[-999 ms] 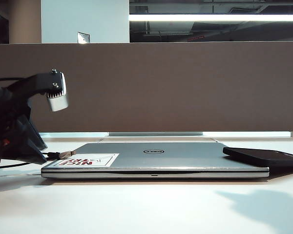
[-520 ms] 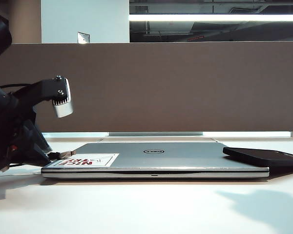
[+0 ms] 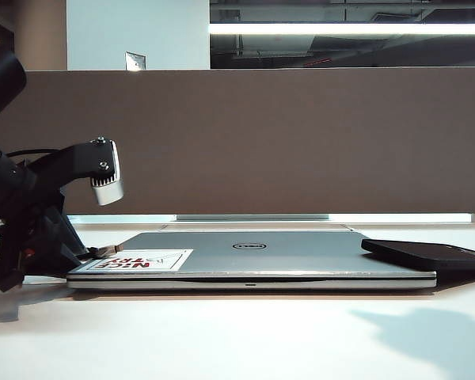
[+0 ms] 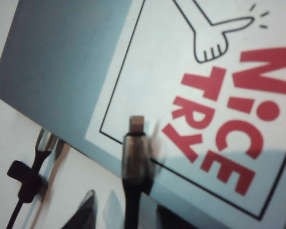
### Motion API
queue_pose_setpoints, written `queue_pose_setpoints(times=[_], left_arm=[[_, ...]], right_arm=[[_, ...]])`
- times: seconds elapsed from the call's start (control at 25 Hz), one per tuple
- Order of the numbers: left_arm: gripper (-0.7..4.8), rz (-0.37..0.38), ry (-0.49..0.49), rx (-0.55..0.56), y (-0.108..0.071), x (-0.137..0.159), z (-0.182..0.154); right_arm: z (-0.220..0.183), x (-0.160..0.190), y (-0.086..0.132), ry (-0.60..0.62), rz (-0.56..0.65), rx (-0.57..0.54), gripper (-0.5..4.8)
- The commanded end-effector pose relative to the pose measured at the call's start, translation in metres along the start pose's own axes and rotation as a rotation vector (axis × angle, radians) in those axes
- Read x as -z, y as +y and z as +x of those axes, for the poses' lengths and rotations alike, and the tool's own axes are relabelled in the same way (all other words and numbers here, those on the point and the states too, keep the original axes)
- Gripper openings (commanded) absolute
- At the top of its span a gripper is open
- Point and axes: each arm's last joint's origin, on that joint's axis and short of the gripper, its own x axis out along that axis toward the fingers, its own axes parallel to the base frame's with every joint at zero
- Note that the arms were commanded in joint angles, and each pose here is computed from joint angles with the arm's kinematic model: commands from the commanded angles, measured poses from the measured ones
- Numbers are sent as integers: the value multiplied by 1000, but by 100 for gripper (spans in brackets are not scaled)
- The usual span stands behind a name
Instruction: Pick up the charging cable and the phone, plug the charging cable into the charging port on the phone, and finally place them back on the table.
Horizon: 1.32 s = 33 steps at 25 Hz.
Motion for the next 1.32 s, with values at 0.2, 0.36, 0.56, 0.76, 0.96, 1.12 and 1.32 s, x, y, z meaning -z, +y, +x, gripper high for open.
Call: queue_pose_setpoints(times=[0.2, 0.36, 0.56, 0.76, 0.96, 1.12, 1.32], left_arm=[[151, 3, -5, -1, 0, 1, 7], [7, 2, -1, 5, -1, 2, 8], [-6, -55, 10, 20, -1, 2, 8], [-6, -156, 36, 50, 7, -5, 0], [-6, -258, -2, 3, 20, -16, -20], [-6, -412, -74, -65, 30, -26, -43], [-6, -611, -157, -115, 37, -34, -64]], right_arm=[[-1, -4, 0, -30, -4, -1, -6], [-1, -4, 0, -30, -4, -1, -6], [-1, -4, 0, -30, -4, -1, -6], [-1, -5, 0, -49, -5, -1, -6], [-1, -6, 0, -54, -5, 2, -6], [-1, -6, 0, -55, 3, 2, -6], [-1, -6, 0, -55, 14, 3, -6]])
